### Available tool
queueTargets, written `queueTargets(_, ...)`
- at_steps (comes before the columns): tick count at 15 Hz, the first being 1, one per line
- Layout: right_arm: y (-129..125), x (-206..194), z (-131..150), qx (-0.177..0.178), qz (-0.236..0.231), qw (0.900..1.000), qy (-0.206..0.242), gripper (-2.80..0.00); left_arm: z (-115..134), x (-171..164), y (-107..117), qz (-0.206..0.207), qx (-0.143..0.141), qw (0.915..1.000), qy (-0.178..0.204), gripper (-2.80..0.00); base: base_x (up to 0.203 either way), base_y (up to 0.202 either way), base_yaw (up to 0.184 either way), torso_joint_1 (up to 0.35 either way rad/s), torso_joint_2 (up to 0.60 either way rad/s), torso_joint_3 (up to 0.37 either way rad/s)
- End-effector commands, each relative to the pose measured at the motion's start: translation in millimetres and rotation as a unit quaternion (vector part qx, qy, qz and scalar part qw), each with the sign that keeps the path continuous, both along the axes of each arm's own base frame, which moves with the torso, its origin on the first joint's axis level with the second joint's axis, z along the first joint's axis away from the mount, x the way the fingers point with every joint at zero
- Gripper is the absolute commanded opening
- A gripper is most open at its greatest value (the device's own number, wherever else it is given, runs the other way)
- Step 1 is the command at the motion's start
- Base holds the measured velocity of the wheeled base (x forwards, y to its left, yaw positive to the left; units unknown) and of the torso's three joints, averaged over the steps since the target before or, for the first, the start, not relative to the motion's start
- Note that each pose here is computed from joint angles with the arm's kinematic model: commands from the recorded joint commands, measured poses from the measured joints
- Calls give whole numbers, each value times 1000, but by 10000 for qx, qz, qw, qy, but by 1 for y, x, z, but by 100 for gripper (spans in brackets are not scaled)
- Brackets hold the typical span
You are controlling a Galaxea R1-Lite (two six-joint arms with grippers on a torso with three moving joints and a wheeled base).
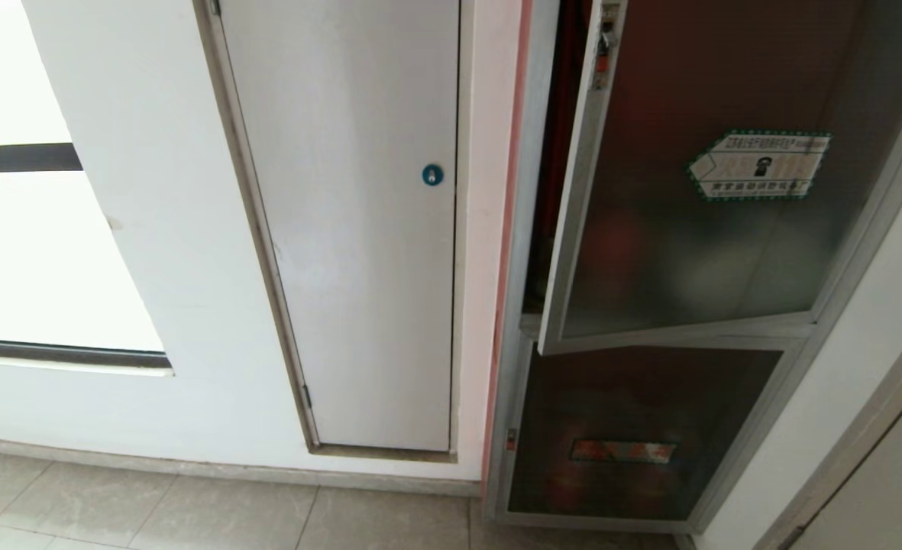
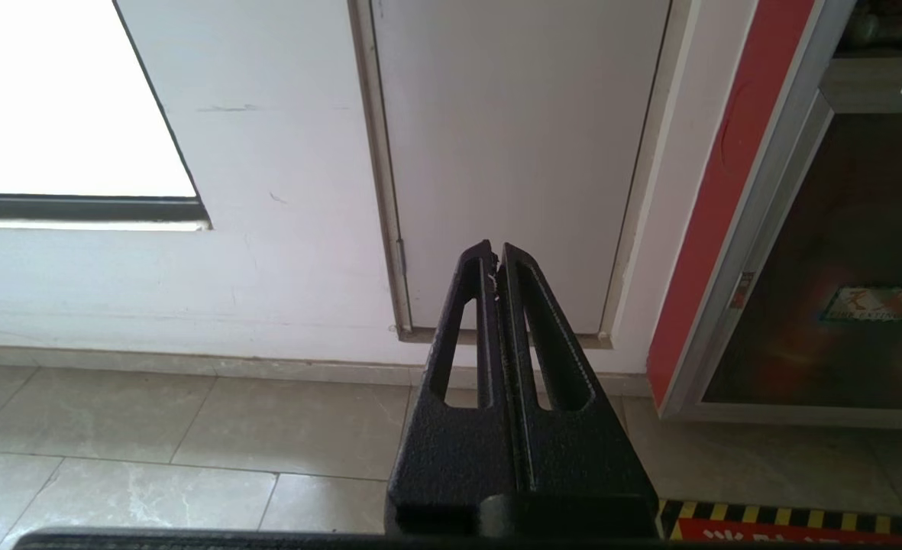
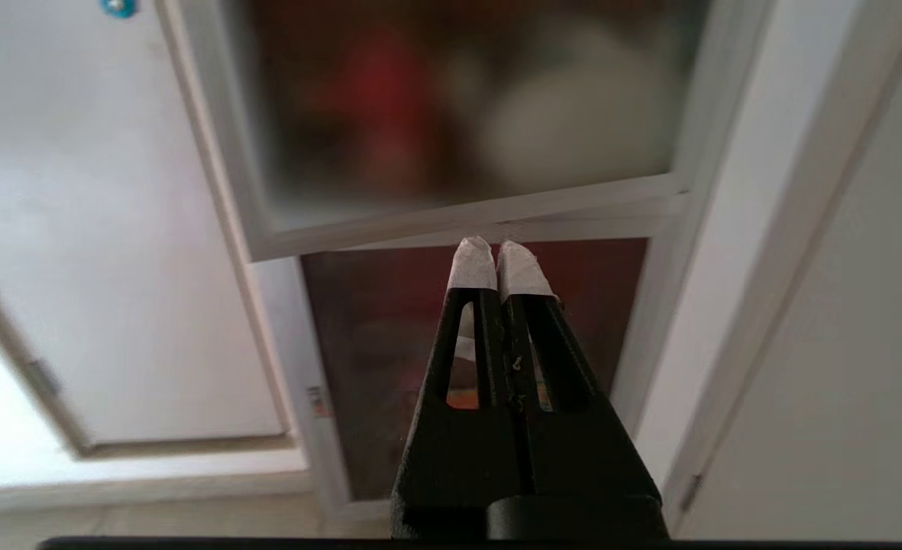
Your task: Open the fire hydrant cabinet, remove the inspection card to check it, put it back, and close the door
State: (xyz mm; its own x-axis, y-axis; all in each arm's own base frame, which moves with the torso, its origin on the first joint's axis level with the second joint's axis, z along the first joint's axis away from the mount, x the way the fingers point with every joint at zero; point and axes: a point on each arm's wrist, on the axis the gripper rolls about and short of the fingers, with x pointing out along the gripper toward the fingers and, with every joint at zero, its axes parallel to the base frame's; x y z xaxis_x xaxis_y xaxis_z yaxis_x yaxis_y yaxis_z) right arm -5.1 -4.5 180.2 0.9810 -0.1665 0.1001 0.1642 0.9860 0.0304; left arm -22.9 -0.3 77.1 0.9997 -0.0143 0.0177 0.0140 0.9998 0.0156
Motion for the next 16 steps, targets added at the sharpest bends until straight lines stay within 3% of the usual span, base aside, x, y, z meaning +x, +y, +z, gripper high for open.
queueTargets(1,0,-13,-9,-84,-176,9994,-271,-280,-2,0,0,2,0,10000,27,-280,0,0,0,0,0,0)
queueTargets(3,1,-12,-24,-144,-79,9998,-144,-280,-2,0,0,-5,0,10000,27,-280,0,0,0,0,0,0)
queueTargets(7,4,-27,-61,-406,506,9965,-525,-280,-2,0,0,-3,0,10000,21,-280,0,0,0,0,0,0)
queueTargets(10,5,-20,-88,-605,722,9954,-169,-280,-2,0,0,-3,0,10000,27,-280,0,0,0,0,0,0)
queueTargets(12,5,-19,-93,-583,848,9947,-55,-280,-2,0,0,-5,0,10000,27,-280,0,0,0,0,0,0)
queueTargets(14,5,-18,-103,-537,907,9935,434,-280,-2,0,0,-5,0,10000,27,-280,0,0,0,0,0,0)
queueTargets(16,5,-18,-105,-339,911,9938,543,-280,-2,0,0,-4,0,10000,27,-280,0,0,0,0,0,0)
